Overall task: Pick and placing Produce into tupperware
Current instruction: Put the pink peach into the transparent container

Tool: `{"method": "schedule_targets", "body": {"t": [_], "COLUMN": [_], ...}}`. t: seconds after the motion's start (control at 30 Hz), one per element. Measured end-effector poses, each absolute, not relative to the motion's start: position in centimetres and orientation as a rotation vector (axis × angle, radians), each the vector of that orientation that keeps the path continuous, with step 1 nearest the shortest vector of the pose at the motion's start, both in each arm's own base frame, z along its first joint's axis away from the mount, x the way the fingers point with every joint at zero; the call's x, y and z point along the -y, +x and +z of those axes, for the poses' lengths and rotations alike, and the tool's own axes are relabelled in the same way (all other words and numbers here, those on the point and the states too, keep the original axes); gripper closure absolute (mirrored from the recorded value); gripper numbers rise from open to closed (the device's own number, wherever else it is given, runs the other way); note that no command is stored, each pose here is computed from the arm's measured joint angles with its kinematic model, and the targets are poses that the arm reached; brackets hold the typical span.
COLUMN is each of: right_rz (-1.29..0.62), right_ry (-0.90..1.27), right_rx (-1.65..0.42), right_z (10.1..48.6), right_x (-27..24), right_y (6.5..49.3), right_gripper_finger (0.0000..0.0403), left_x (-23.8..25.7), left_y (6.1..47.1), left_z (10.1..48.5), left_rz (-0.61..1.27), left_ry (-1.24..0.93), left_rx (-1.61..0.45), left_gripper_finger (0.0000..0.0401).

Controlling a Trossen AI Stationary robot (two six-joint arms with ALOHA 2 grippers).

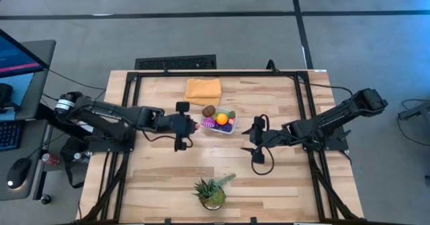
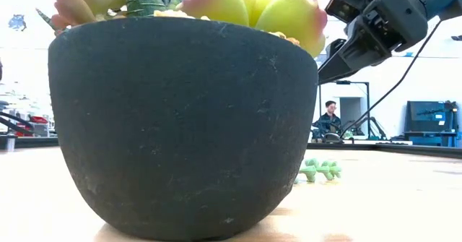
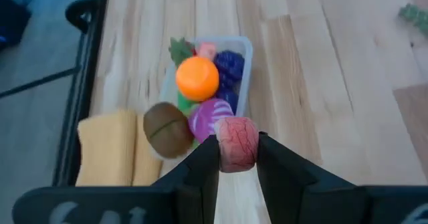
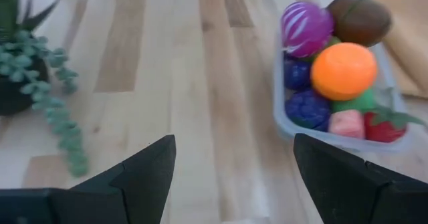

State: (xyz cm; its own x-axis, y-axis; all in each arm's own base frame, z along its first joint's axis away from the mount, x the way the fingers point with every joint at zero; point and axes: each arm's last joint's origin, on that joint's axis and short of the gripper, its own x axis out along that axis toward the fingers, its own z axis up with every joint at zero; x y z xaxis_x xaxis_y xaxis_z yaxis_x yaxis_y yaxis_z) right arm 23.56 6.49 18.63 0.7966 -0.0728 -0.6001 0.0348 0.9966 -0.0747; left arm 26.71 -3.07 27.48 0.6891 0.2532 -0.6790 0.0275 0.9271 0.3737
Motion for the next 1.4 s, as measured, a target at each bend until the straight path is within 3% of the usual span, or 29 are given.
{"method": "schedule_targets", "body": {"t": [0.67,1.13,1.4], "right_rz": [-0.275,-0.285,-0.287], "right_ry": [-0.196,-0.185,-0.179], "right_rx": [-0.667,-0.698,-0.698], "right_z": [18.3,18.1,18.0], "right_x": [-5.7,-5.6,-5.6], "right_y": [23.1,22.9,22.9], "right_gripper_finger": [0.0107,0.0107,0.0107], "left_x": [-5.1,-9.0,-9.2], "left_y": [28.4,32.7,33.9], "left_z": [28.8,21.9,22.1], "left_rz": [-0.057,-0.119,-0.199], "left_ry": [0.261,0.168,0.154], "left_rx": [-0.567,-0.701,-0.663], "left_gripper_finger": [0.032,0.032,0.032]}}
